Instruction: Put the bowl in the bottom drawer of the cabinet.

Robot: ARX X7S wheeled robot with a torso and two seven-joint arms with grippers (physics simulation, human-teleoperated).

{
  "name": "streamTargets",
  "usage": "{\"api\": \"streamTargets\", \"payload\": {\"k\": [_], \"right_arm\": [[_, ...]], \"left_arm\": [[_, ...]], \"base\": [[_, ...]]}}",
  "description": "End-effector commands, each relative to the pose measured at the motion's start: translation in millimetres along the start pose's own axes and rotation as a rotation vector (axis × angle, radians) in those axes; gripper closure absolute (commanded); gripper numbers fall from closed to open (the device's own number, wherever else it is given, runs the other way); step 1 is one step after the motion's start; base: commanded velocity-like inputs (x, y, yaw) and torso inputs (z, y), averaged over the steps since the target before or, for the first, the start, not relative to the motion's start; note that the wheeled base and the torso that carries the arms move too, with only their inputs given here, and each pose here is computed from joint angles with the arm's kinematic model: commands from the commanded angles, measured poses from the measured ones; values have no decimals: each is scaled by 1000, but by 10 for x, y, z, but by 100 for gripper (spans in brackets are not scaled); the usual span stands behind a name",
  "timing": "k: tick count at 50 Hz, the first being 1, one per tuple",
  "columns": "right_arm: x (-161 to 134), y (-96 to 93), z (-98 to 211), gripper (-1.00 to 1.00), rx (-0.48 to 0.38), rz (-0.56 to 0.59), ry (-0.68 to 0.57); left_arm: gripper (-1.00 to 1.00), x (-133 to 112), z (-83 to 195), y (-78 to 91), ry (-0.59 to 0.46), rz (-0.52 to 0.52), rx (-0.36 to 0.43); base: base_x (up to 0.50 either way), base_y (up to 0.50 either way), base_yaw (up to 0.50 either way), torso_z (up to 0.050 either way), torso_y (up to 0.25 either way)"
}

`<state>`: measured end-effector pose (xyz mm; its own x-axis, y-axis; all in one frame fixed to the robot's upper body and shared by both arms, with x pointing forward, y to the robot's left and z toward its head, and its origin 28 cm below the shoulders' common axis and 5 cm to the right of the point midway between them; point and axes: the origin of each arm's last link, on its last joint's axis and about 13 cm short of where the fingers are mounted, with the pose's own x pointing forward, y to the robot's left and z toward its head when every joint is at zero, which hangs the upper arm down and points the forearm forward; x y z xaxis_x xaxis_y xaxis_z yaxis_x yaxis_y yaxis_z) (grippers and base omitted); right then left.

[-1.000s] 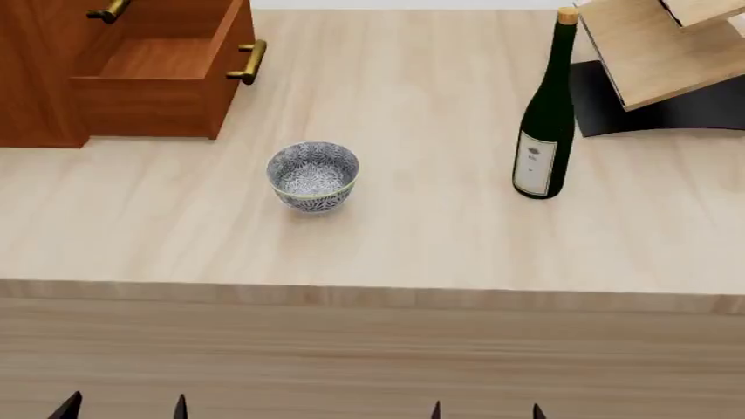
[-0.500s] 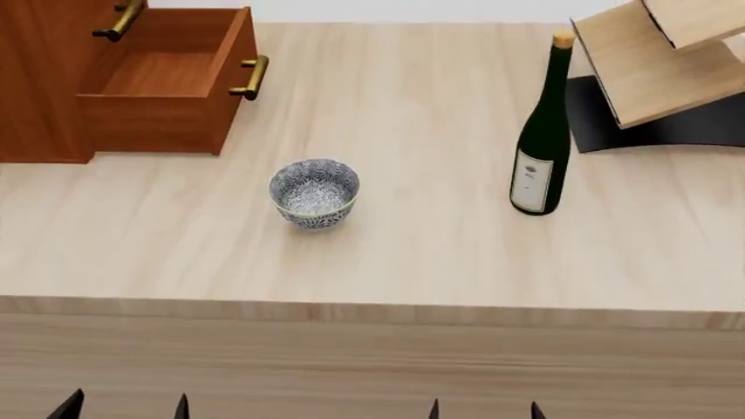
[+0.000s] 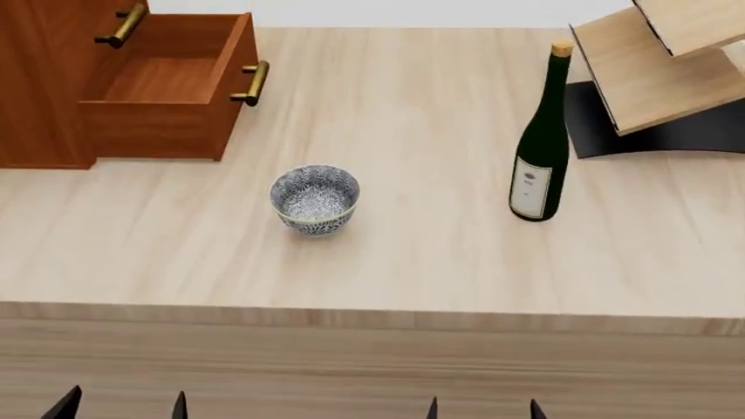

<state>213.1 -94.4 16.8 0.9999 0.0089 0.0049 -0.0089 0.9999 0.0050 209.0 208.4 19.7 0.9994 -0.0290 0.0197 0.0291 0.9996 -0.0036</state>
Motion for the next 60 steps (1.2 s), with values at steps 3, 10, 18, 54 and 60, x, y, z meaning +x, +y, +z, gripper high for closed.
{"api": "streamTargets", "payload": {"k": [3, 10, 18, 54, 60], "right_arm": [[8, -16, 69, -100, -12, -2, -8], [59, -56, 230, -100, -39, -10, -34], [97, -104, 467, -100, -52, -21, -64], [253, -238, 952, -100, -61, -78, -139], [236, -215, 966, -100, -61, -68, -148]], "left_arm": [[-100, 18, 52, 36, -10, 17, 17], [-100, 80, 288, 109, -46, 24, -7], [-100, 153, 587, 188, -120, 26, 12], [-100, 419, 2146, 592, -445, 103, 81], [-100, 340, 2472, 643, -521, 121, 70]], "base": [[0, 0, 0, 33, 0], [0, 0, 0, 0, 0], [0, 0, 0, 0, 0], [0, 0, 0, 0, 0], [0, 0, 0, 0, 0]]}}
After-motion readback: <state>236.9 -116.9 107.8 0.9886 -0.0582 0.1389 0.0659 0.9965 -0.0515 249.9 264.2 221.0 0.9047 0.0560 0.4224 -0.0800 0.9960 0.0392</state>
